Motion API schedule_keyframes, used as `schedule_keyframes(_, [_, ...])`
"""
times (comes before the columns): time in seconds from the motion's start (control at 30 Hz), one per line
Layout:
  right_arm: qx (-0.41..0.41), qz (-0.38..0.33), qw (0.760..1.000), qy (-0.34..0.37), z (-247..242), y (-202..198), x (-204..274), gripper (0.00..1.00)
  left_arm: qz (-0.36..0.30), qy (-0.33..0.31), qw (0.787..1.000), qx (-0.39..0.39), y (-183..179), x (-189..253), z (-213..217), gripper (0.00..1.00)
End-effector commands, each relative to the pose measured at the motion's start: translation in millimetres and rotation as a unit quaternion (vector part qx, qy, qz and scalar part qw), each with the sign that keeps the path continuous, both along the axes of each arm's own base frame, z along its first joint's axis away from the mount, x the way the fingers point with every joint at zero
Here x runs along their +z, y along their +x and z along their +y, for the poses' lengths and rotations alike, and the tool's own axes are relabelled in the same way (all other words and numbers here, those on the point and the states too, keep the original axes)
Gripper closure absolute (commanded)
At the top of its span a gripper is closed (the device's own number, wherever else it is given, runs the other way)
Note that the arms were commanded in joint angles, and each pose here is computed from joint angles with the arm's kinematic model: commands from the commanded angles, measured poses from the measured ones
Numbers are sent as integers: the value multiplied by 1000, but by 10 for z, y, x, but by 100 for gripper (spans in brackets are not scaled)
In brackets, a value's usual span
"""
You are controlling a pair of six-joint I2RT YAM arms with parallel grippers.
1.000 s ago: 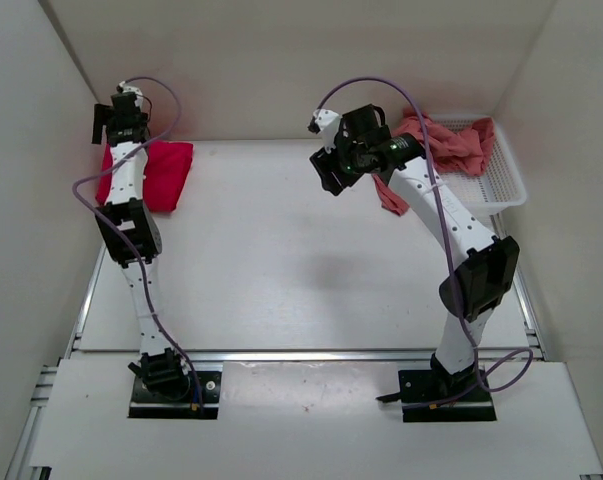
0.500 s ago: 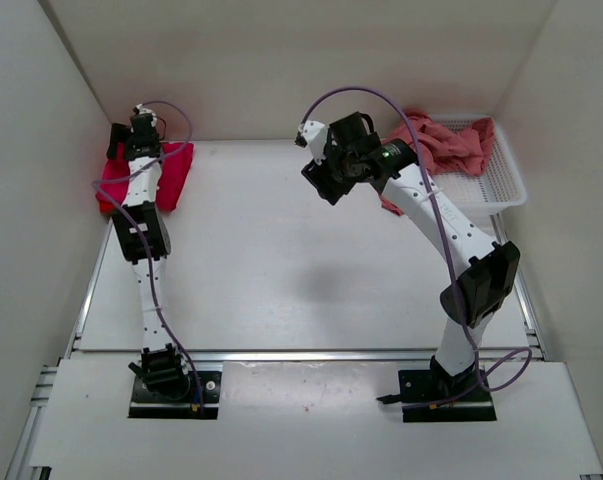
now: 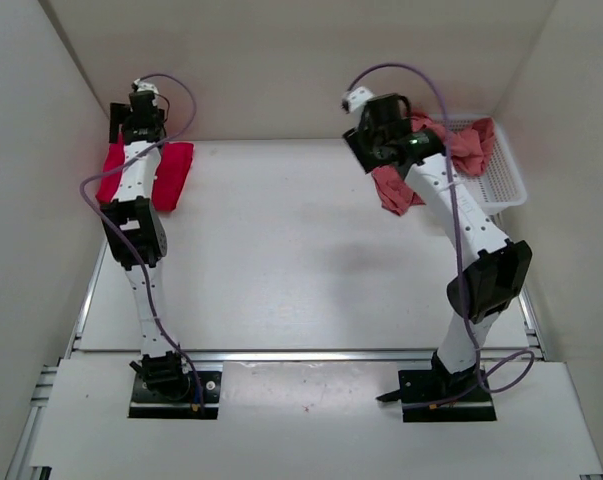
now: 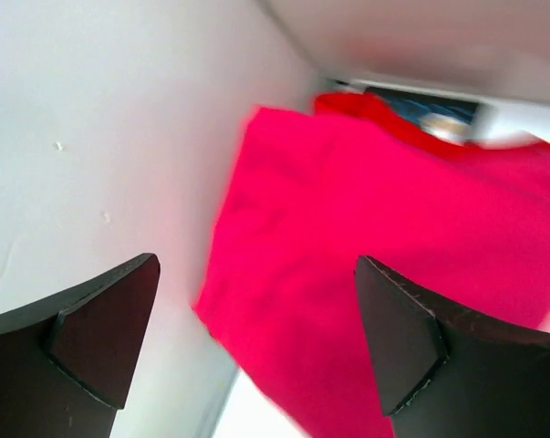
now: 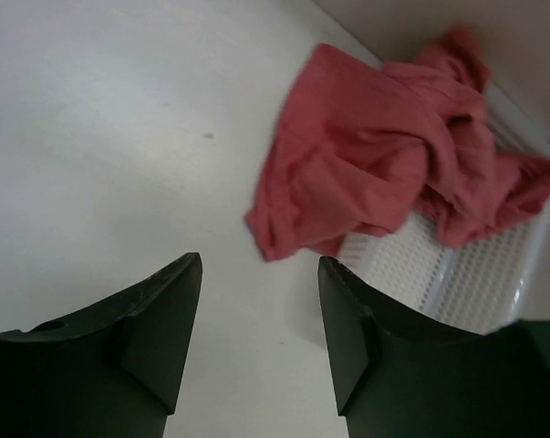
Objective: Fold and stack the t-shirts
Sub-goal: Grab crumpled tshirt from bin with the right arm
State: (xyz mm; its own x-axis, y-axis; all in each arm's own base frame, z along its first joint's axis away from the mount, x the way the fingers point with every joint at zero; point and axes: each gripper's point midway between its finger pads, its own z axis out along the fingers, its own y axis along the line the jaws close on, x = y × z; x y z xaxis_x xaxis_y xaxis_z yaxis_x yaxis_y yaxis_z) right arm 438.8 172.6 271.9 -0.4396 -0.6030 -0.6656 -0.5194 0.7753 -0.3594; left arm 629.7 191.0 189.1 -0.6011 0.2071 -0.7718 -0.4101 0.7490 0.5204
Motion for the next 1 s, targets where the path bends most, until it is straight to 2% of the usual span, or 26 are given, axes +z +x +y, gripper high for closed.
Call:
schedule_keyframes(0.0, [-156, -79, 984, 25, -929, 373, 377, 46, -1, -47, 997, -55, -190, 171, -445, 1])
schedule_keyframes(0.1, [-227, -49, 971, 63, -1409, 617, 137, 45, 77, -82, 988, -105, -335, -335, -768, 1])
schedule_keyframes(0.2, [-290, -58, 950, 96, -1942, 878, 102, 46, 137, -110, 974, -140, -646, -663, -1134, 2])
schedule_keyframes(0.23, [-298, -65, 946, 107, -2048, 940, 130, 45, 129, -112, 974, -150, -717, -522, -1215, 1])
schedule_keyframes(0.3, [-332, -77, 931, 133, -2416, 1171, 103, 44, 166, -112, 959, -199, -990, -664, -1716, 2])
schedule_keyframes(0.33, [-339, -61, 928, 142, -2566, 1279, -94, 43, 180, -115, 950, -228, -1151, -645, -1950, 2])
schedule_keyframes(0.37, [-342, -77, 924, 154, -2639, 1365, 20, 42, 189, -111, 947, -237, -1238, -624, -2046, 2])
schedule_keyframes(0.43, [-342, -81, 920, 174, -2797, 1579, -70, 41, 188, -116, 936, -275, -1478, -438, -2363, 2])
schedule_keyframes(0.5, [-335, -91, 919, 189, -2844, 1860, -232, 40, 224, -108, 914, -322, -1783, -513, -2704, 1])
schedule_keyframes(0.63, [-341, -104, 913, 199, -2971, 2173, -555, 33, 281, -91, 880, -371, -2201, -635, -2989, 1])
schedule_keyframes(0.77, [-305, -68, 921, 232, -2842, 2287, -936, 31, 315, -103, 868, -370, -2330, -758, -2987, 2])
schedule_keyframes(0.9, [-301, -39, 920, 247, -2677, 2362, -1304, 32, 331, -54, 868, -366, -2335, -865, -3008, 1])
schedule_keyframes(0.97, [-306, -28, 920, 244, -2695, 2361, -1456, 41, 330, -45, 865, -375, -2302, -859, -3068, 2])
